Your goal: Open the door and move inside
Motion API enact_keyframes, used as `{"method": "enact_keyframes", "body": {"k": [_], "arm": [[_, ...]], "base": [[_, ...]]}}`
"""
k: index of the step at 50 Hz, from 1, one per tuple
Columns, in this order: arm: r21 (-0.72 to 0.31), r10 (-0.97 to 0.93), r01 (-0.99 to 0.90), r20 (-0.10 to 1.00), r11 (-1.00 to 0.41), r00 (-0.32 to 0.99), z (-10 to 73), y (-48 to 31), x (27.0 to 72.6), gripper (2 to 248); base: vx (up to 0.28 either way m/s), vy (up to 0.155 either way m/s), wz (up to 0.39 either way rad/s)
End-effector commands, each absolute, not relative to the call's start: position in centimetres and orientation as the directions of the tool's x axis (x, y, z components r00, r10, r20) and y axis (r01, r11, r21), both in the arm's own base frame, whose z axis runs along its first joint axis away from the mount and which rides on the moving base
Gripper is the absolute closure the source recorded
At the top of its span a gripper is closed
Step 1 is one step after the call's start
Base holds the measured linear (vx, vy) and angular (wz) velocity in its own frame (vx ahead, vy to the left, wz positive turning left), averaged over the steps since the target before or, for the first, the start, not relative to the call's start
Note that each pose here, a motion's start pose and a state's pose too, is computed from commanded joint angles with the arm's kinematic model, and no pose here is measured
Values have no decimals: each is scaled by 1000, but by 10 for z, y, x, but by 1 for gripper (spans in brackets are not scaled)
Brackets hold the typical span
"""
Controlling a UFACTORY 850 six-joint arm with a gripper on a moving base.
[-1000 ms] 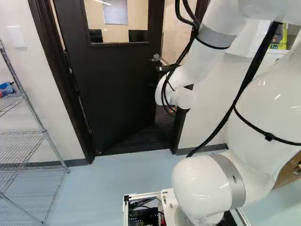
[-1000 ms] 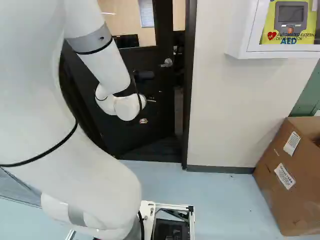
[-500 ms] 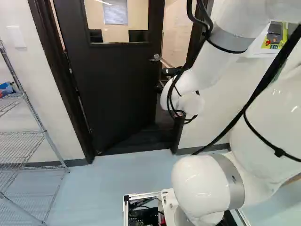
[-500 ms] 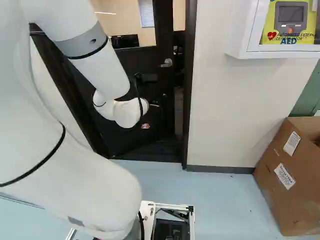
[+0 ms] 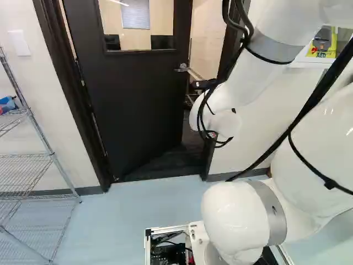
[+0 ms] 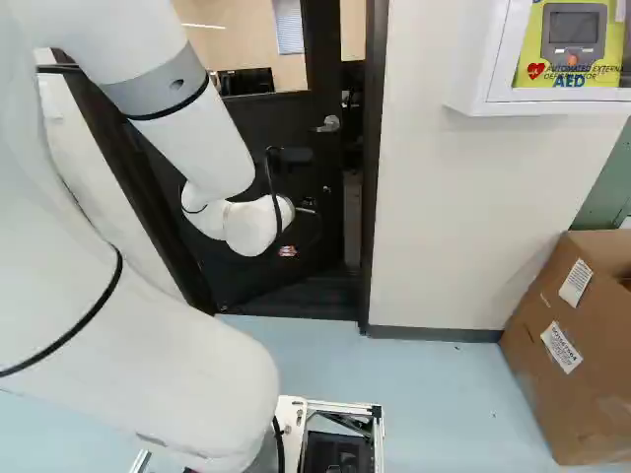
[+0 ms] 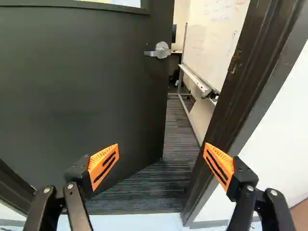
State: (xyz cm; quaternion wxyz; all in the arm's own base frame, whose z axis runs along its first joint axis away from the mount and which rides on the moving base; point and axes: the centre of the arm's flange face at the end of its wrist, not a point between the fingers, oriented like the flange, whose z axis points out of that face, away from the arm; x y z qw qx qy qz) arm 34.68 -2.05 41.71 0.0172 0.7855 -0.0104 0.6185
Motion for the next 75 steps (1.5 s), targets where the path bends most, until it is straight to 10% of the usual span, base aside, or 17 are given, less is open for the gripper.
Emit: {"method": "enact_keyframes", "body": {"k": [75], "arm": [[14, 5, -38, 972, -999, 235, 417, -20, 347, 3]], "base": [[40, 27, -9]]}}
